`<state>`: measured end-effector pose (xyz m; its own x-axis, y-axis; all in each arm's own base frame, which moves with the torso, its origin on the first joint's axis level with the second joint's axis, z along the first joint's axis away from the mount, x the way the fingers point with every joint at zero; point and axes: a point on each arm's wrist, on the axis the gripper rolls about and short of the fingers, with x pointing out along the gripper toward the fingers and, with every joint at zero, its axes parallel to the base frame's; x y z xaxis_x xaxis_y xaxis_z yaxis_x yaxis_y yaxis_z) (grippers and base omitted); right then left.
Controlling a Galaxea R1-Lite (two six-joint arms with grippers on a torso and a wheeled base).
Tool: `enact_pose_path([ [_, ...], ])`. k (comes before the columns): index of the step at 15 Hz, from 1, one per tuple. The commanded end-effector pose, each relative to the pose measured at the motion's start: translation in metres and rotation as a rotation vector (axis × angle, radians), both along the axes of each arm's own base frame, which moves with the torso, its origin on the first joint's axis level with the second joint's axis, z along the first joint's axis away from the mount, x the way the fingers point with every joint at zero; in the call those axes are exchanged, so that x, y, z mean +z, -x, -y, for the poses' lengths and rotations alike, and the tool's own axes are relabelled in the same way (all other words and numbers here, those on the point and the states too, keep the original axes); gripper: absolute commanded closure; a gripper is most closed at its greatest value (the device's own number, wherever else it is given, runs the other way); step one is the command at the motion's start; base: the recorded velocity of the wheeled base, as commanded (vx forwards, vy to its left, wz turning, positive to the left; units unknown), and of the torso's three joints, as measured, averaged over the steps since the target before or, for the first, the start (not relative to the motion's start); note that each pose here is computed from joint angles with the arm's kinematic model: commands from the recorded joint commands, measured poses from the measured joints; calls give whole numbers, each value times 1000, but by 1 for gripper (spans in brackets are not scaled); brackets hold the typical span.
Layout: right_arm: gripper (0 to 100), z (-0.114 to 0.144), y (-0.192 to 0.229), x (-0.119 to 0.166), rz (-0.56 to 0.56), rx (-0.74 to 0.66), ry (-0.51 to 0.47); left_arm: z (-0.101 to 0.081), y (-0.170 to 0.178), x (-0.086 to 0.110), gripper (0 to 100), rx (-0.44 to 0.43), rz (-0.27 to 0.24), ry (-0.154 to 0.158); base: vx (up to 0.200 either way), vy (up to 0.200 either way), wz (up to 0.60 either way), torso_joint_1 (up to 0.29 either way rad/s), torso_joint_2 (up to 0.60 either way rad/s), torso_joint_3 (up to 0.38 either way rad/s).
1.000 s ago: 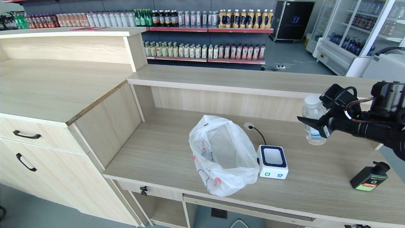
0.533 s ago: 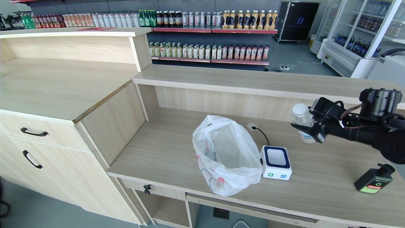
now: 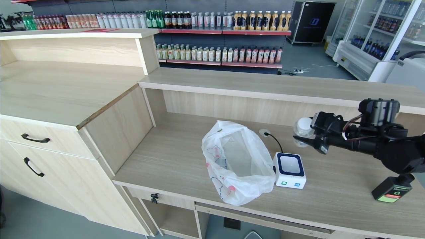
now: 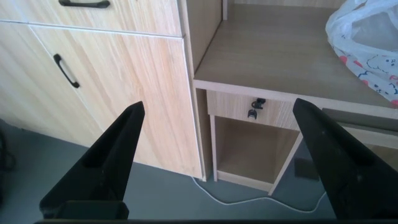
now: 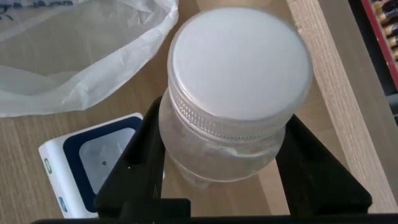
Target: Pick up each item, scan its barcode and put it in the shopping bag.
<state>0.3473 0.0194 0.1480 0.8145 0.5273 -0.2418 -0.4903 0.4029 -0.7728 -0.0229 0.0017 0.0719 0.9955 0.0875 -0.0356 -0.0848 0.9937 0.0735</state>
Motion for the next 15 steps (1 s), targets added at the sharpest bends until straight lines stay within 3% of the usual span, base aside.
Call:
enact_pose_path([
  [1, 100, -5, -2, -5, -4, 31, 13, 0, 0, 0, 0, 1, 0, 0, 0, 0, 0, 0, 0, 0],
  [5, 100, -3, -2, -11, 40, 127, 86, 0, 0, 0, 0, 1, 0, 0, 0, 0, 0, 0, 0, 0],
  [15, 100, 5, -5, -19, 81, 176, 154, 0, 0, 0, 0, 0, 0, 0, 0, 0, 0, 0, 0, 0],
])
